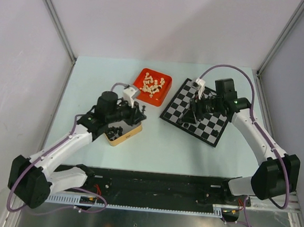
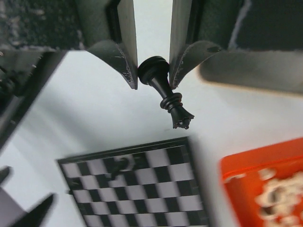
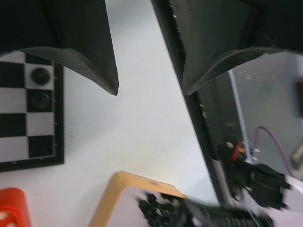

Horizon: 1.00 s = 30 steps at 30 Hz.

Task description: Set up the chess pieces on the board

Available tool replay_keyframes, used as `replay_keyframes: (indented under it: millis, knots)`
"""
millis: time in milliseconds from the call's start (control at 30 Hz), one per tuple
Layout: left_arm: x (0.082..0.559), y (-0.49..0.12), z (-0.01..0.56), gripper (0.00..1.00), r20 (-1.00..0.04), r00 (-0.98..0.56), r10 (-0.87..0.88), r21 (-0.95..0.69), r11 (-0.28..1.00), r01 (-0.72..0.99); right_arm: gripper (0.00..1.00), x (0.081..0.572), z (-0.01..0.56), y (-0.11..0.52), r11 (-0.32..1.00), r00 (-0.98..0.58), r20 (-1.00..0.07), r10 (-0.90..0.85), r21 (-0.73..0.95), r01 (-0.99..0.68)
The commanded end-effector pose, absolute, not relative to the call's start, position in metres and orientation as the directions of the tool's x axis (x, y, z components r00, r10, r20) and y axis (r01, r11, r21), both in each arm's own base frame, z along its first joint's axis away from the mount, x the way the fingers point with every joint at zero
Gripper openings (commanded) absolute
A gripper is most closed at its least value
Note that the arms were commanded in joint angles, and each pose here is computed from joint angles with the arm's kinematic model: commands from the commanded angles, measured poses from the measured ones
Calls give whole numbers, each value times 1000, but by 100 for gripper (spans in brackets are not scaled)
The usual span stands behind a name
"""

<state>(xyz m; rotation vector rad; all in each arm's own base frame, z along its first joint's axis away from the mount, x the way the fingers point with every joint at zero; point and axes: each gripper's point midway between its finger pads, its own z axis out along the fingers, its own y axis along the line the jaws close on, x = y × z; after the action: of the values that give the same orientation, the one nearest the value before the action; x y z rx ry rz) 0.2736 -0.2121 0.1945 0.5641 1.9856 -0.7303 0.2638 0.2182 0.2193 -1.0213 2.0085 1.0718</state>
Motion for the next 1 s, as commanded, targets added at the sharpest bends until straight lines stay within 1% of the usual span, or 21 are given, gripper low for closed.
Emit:
replay_keyframes:
  millis: [0, 33, 133, 200, 267, 400, 600, 833, 967]
  knots:
    - [255, -272, 227, 17, -930, -337, 146, -223, 505, 834, 61, 261, 272, 244, 218, -605, -779, -163, 570, -792]
    - [247, -286, 235, 17, -936, -317, 152, -214, 467, 858, 62, 262, 275, 245, 212, -635, -758, -146, 603, -769]
    - [239, -310, 241, 17, -938, -300, 172, -208, 412, 887, 67, 266, 281, 247, 182, -714, -692, -109, 692, -699]
    - [238, -320, 239, 16, -934, -306, 183, -215, 396, 893, 69, 265, 277, 249, 172, -750, -653, -111, 730, -661]
    - [235, -330, 248, 16, -940, -291, 175, -210, 373, 904, 71, 263, 273, 250, 175, -761, -637, -122, 741, -648]
    - [233, -341, 254, 15, -943, -283, 173, -211, 346, 914, 72, 259, 266, 254, 178, -781, -609, -141, 760, -625]
    - [229, -348, 260, 15, -946, -280, 166, -219, 312, 924, 71, 256, 265, 260, 163, -793, -591, -149, 776, -609]
    - [223, -355, 261, 15, -945, -282, 169, -228, 281, 932, 67, 256, 268, 266, 134, -818, -556, -149, 808, -574]
    - [222, -356, 261, 15, -946, -279, 168, -226, 276, 934, 62, 253, 268, 269, 123, -824, -545, -157, 816, -564]
